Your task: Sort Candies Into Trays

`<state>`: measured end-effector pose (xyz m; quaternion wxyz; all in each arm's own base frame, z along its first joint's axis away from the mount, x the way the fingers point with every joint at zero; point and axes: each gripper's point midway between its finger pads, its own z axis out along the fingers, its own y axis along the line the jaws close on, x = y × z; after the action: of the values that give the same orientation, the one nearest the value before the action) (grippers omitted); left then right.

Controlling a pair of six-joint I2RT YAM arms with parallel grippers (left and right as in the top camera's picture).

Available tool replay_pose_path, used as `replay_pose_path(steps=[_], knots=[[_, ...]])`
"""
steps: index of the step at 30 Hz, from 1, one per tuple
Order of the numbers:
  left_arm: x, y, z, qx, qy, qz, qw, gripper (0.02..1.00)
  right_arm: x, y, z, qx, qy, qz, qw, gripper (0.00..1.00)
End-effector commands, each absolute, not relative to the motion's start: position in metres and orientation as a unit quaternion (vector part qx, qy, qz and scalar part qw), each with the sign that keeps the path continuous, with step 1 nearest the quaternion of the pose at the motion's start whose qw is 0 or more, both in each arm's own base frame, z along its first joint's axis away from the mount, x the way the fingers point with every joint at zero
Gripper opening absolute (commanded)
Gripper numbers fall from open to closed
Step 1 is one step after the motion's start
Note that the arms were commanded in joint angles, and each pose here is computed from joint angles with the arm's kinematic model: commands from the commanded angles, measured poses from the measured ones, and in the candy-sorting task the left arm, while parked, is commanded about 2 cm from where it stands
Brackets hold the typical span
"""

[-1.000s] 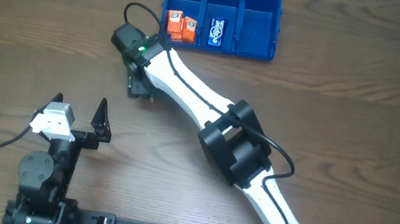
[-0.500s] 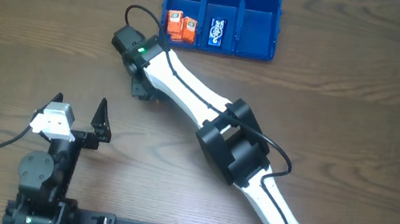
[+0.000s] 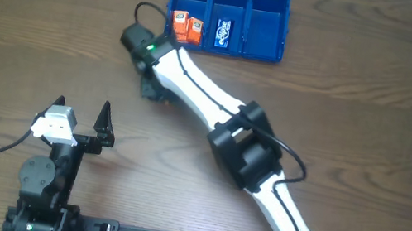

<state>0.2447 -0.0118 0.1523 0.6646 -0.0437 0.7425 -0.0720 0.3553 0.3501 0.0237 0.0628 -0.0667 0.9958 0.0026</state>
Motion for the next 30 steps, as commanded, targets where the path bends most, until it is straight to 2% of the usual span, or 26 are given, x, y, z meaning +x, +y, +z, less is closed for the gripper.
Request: replay_pose_path(steps=[1, 5, 8, 11, 17, 24, 30], knots=[[0.243, -0.012, 0.136, -0.039, 0.760, -0.066, 0.646, 0.998, 0.393, 0.307, 0.164, -0.051, 0.978, 0.028, 0.201, 0.187], [0.243, -0.012, 0.136, -0.039, 0.760, -0.066, 0.646, 0.998, 0.425, 0.255, 0.213, -0.026, 0.962, 0.002, 0.272, 0.187], [0.243, -0.012, 0.136, -0.039, 0.760, -0.066, 0.646, 0.998, 0.457, 0.217, 0.219, -0.011, 0.956, -0.012, 0.292, 0.187], [0.243, -0.012, 0.136, -0.039, 0.760, -0.066, 0.646, 0.998, 0.484, 0.184, 0.210, 0.010, 0.955, -0.021, 0.295, 0.187], [0.243, -0.012, 0.136, -0.039, 0.760, -0.066, 0.646, 0.998, 0.519, 0.156, 0.182, 0.016, 0.958, -0.001, 0.286, 0.187], [0.243, -0.012, 0.136, -0.039, 0.760, -0.066, 0.646, 0.996, 0.536, 0.144, 0.130, 0.028, 0.967, -0.007, 0.253, 0.187], [0.243, -0.012, 0.136, -0.039, 0.760, -0.066, 0.646, 0.998, 0.539, 0.142, 0.116, 0.030, 0.969, -0.011, 0.245, 0.189]])
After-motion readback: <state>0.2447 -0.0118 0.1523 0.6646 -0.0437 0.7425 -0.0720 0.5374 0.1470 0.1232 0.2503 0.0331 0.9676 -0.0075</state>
